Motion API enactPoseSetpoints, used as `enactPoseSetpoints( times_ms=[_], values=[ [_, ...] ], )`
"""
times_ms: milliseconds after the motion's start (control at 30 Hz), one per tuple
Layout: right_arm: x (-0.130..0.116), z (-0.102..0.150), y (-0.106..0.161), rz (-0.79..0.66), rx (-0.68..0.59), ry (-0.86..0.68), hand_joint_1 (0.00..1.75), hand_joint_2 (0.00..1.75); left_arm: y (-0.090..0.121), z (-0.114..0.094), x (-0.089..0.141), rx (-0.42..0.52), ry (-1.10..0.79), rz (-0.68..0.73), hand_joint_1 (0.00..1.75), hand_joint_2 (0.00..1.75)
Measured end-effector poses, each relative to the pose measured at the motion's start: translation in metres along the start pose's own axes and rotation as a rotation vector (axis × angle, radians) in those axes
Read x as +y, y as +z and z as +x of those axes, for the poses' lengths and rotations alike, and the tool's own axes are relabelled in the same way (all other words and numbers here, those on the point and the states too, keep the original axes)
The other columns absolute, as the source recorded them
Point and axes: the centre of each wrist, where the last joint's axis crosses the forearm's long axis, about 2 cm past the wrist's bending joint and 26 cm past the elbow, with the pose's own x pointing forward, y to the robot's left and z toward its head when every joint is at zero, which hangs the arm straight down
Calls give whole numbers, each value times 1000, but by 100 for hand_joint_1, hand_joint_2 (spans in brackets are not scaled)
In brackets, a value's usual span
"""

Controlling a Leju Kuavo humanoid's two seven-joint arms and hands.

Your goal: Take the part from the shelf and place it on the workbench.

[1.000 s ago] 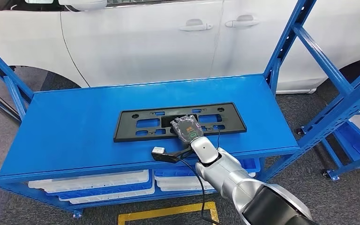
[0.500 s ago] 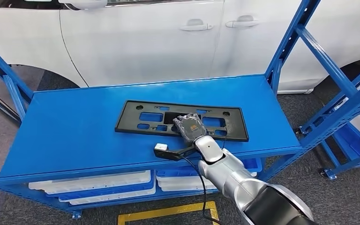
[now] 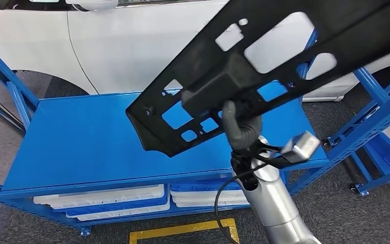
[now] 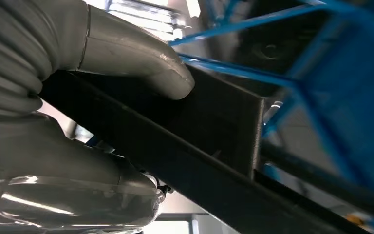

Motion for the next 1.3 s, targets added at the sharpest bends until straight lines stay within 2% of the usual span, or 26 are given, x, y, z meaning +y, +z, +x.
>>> enactPoseSetpoints(
  times_ms=[100,167,400,767,1067,1300],
  values=[
    [13,30,-7,86,-138,-152,175,175,0,0,1,-15,9,4,0,0],
    [25,41,-7,124,-185,-223,175,175,0,-1,2,-15,6,9,0,0],
    [55,46,0,148,-169,-332,175,175,0,1,3,-11,-16,25,0,0],
    [69,46,14,154,-130,-344,175,175,0,0,5,10,-39,32,0,0],
    [70,54,18,153,-127,-262,175,175,3,-4,9,42,-52,54,0,0],
    [68,57,22,152,-121,-255,175,175,3,-4,14,50,-56,67,0,0]
  ],
)
